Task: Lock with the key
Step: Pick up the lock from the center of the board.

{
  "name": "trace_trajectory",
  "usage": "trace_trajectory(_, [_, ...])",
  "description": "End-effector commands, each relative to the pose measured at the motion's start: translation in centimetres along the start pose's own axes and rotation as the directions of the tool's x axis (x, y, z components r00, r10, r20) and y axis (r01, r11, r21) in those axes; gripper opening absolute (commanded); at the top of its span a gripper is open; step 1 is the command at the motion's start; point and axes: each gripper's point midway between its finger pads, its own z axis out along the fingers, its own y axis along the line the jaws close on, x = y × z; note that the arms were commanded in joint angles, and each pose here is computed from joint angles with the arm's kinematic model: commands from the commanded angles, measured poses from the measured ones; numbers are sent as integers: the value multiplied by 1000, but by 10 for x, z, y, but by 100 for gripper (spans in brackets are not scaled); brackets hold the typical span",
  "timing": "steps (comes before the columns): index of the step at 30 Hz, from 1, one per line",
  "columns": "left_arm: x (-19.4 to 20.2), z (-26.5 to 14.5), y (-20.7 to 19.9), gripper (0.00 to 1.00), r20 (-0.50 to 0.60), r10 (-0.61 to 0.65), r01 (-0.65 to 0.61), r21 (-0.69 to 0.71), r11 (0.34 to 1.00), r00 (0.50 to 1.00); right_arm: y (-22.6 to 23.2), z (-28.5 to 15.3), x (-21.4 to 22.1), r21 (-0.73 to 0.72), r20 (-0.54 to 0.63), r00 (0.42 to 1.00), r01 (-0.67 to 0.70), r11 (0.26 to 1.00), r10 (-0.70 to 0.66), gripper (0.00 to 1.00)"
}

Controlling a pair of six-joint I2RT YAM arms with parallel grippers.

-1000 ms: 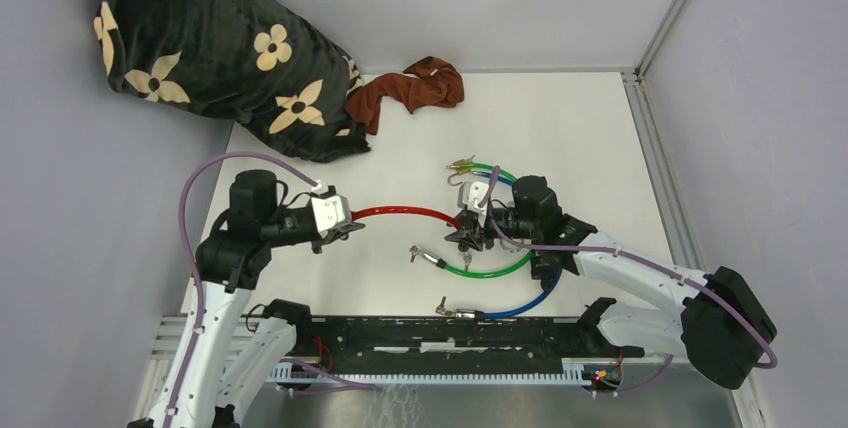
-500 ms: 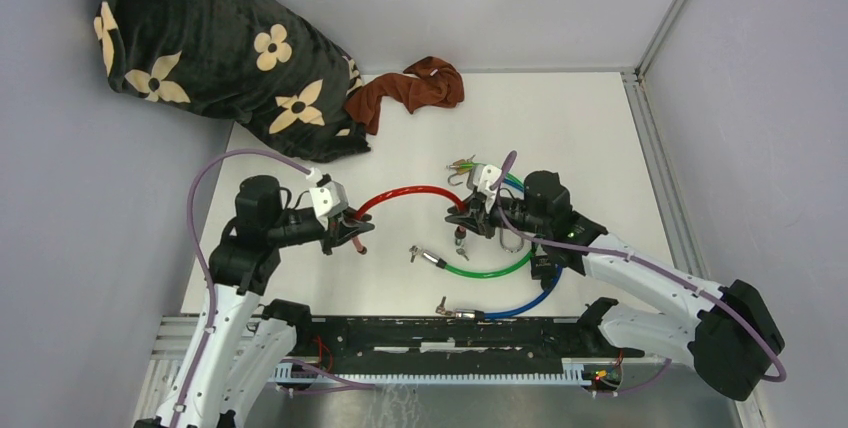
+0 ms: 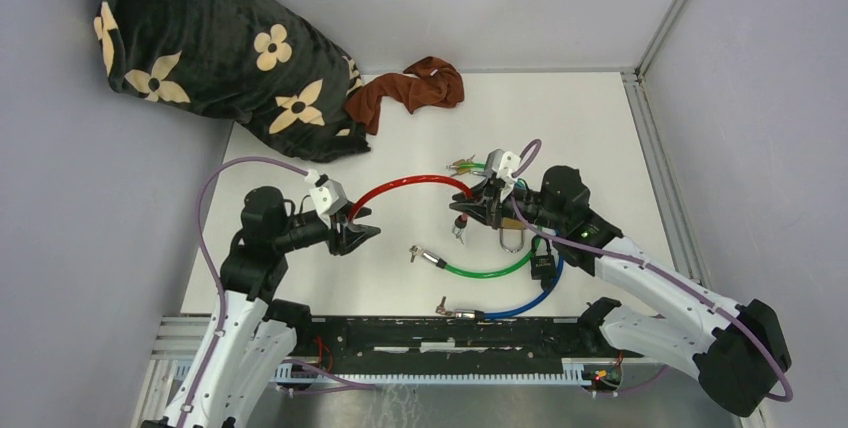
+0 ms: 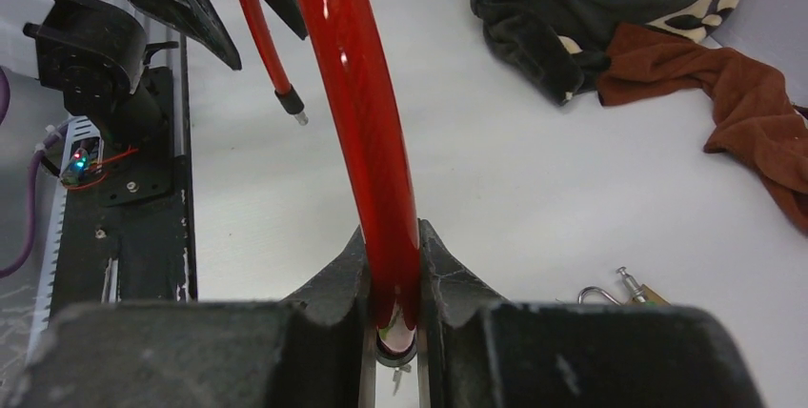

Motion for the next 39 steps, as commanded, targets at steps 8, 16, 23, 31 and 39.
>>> trace_trajectory(8, [-1,-2,17,50,15,41,-39,-105,994,999,-1,-15,-78,-24,200,976,88,996,-81,0])
trace_trajectory(16, [-5,-6,12,4,39,63,-59,-112,992,997,2,-21,-88,-54,223,972,93,994,-79,0])
trace_trajectory(23, [-84,-12,-8,2,302,-84,97,-28,995,949,11,-2,-73,-155,256,956,-107,982,144,0])
trace_trajectory(31, [-133,-23,-16,2,471,-288,288,73,955,834,42,17,-93,-271,299,939,-88,959,170,0])
trace_trajectory(39, [-186,-43,-27,2,600,-327,292,159,943,730,77,-3,-146,-394,443,879,11,919,179,0])
